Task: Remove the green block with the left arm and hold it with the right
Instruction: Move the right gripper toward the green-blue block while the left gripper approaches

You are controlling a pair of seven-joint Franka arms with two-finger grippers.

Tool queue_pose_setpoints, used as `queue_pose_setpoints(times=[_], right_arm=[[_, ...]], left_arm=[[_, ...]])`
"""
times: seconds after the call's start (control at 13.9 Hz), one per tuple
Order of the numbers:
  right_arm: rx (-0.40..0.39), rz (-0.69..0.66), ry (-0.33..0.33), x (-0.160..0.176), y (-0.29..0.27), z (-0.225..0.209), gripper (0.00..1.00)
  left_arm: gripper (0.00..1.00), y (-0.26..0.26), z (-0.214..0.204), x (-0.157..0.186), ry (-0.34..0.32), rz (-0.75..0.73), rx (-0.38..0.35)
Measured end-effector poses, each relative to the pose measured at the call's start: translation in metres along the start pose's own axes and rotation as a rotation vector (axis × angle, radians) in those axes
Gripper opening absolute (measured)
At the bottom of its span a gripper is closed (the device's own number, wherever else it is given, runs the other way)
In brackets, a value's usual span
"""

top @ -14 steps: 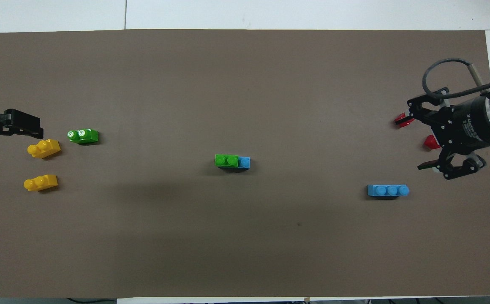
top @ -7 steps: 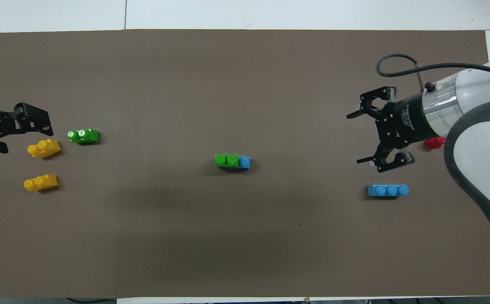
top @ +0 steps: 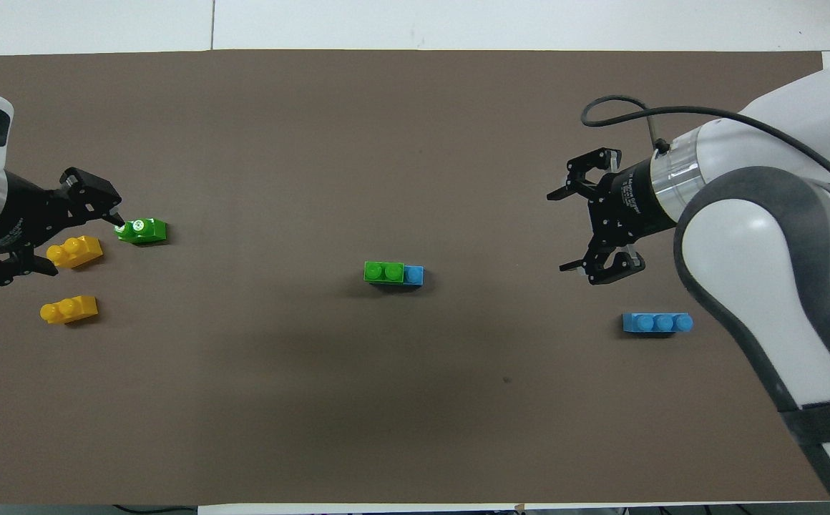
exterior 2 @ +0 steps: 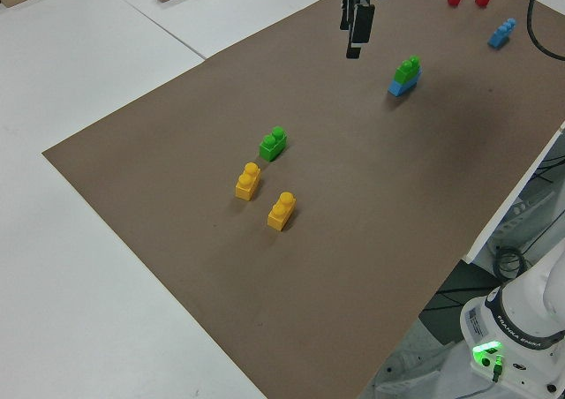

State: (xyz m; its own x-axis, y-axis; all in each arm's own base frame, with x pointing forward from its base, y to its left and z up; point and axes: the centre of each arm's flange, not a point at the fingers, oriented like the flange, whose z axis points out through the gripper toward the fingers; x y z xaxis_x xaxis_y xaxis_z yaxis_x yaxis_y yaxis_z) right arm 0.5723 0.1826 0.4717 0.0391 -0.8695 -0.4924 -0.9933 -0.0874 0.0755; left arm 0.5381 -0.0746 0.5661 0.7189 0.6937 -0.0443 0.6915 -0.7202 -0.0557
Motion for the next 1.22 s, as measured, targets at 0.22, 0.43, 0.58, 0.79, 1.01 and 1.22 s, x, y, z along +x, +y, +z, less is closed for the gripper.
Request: queue_pose_setpoints(times=[0.22,0.43,0.58,0.79,1.01,1.22], right_arm=[[0.010,-0.002,-0.008,-0.010,-0.001,0.037,1.00],[0.031,-0.002,-0.015,-0.028,-0.001,0.073,1.00],[0.045,0.008,-0.019,-0.033,0.002,0.094,1.00],[0.060,0.023,-0.012,-0.026,0.003,0.108,1.00],[0.094,0.040,-0.030,-0.032,0.010,0.129,0.98],[0.102,0.036,-0.016,-0.036,0.012,0.152,1.00]], left_arm=[[1.00,0.010,0.001,-0.009,-0.010,-0.231,-0.060],[1.00,0.024,0.006,-0.027,-0.022,-0.375,-0.080],[1.00,0.036,0.007,-0.041,-0.028,-0.470,-0.105],[1.00,0.053,0.012,-0.058,-0.037,-0.675,-0.153],[1.00,0.077,0.033,-0.087,-0.048,-0.714,-0.141],[1.00,0.098,0.058,-0.104,-0.056,-0.775,-0.104]])
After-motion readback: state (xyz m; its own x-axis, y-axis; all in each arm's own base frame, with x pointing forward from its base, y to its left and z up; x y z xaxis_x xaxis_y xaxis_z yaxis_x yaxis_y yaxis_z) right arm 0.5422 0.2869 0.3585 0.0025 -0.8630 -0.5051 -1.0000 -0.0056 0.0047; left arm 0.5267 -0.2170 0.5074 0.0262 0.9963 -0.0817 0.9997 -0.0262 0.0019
